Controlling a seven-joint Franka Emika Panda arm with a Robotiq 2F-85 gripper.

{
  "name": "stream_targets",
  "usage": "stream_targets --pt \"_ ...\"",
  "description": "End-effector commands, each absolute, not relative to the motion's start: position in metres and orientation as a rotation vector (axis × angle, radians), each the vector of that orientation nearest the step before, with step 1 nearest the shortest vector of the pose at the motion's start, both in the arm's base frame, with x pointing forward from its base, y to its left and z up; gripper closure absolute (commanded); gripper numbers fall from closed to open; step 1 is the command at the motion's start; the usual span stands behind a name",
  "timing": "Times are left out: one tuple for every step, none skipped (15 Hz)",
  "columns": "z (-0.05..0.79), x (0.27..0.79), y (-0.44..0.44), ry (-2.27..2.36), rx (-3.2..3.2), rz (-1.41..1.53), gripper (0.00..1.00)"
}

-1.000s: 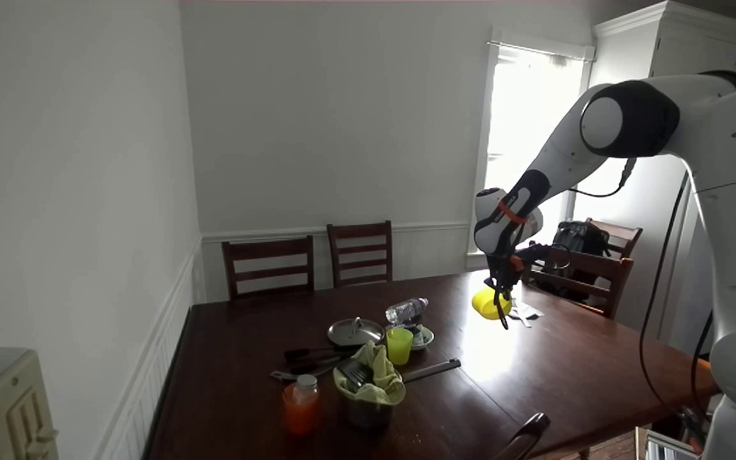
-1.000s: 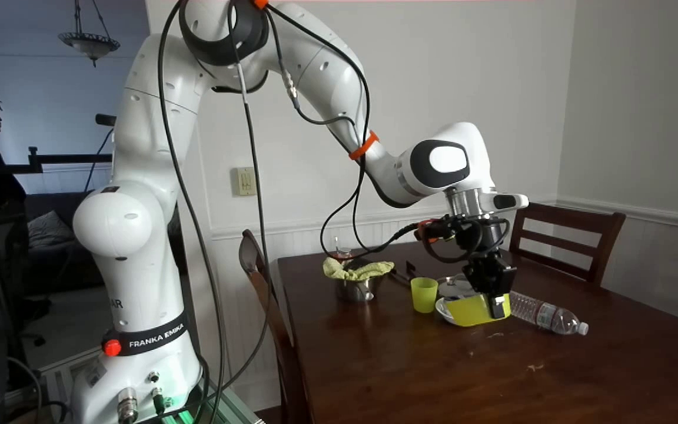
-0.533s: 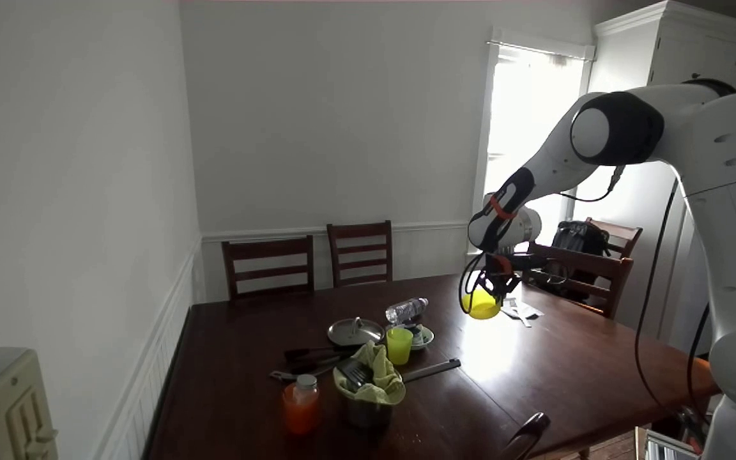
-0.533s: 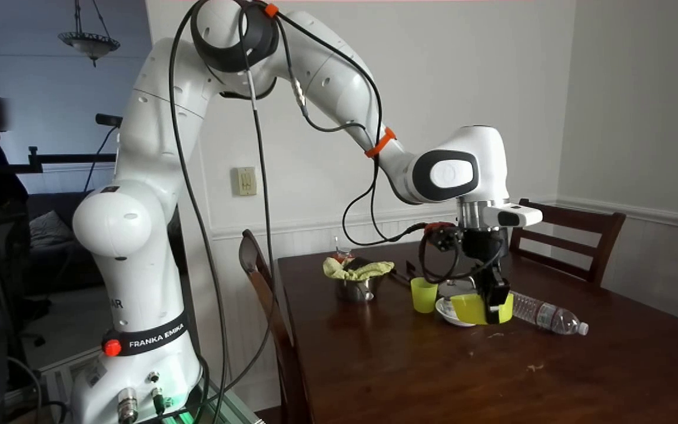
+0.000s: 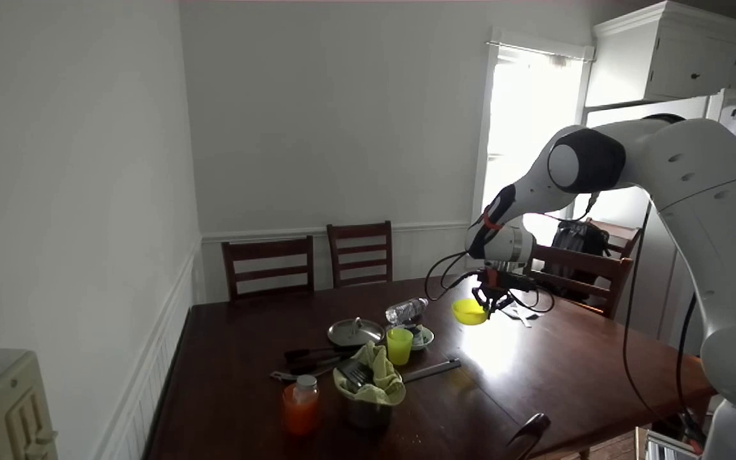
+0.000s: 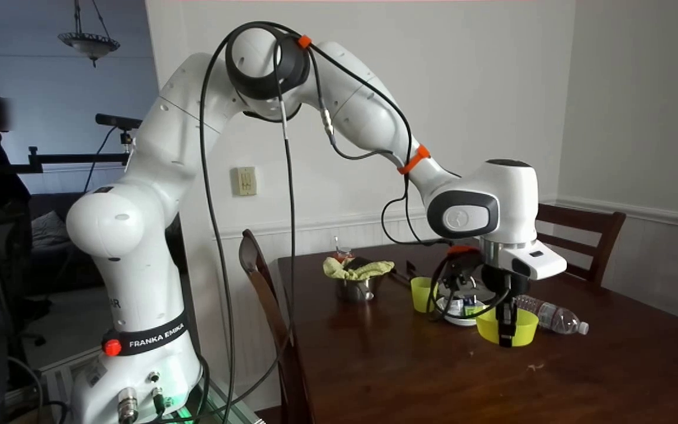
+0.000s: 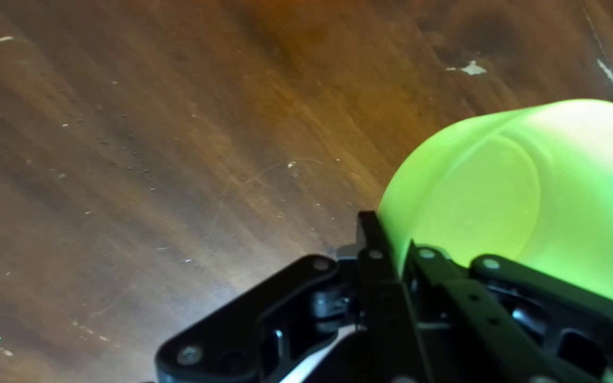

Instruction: Pour the content in the yellow bowl into the white plate

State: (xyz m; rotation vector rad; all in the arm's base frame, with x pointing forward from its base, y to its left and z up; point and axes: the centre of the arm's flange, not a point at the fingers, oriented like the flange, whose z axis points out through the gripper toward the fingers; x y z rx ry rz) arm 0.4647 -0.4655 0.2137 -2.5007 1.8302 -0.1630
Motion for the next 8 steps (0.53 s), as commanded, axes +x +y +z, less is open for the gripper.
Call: stream_targets --pt "0.192 0.495 -0.477 1.897 -2.367 -0.251 0.99" --pt "0.188 0.500 -0.476 1.899 -2.360 -0.250 0.99" --pt "0.182 0.504 -0.475 1.903 -2.354 -0.248 0.99" --pt "0.179 0.508 -0.474 1.902 -2.349 -0.238 0.99" --pt "0.175 0.511 -0.473 1.899 -2.348 -0.229 0.99" --pt "0.171 0.512 -0.472 1.897 -2.350 -0.221 0.71" --pt "0.168 0.514 -0.472 1.895 -2.352 -0.215 0.71" --pt "0.165 0.515 -0.473 1.897 -2.353 -0.213 0.66"
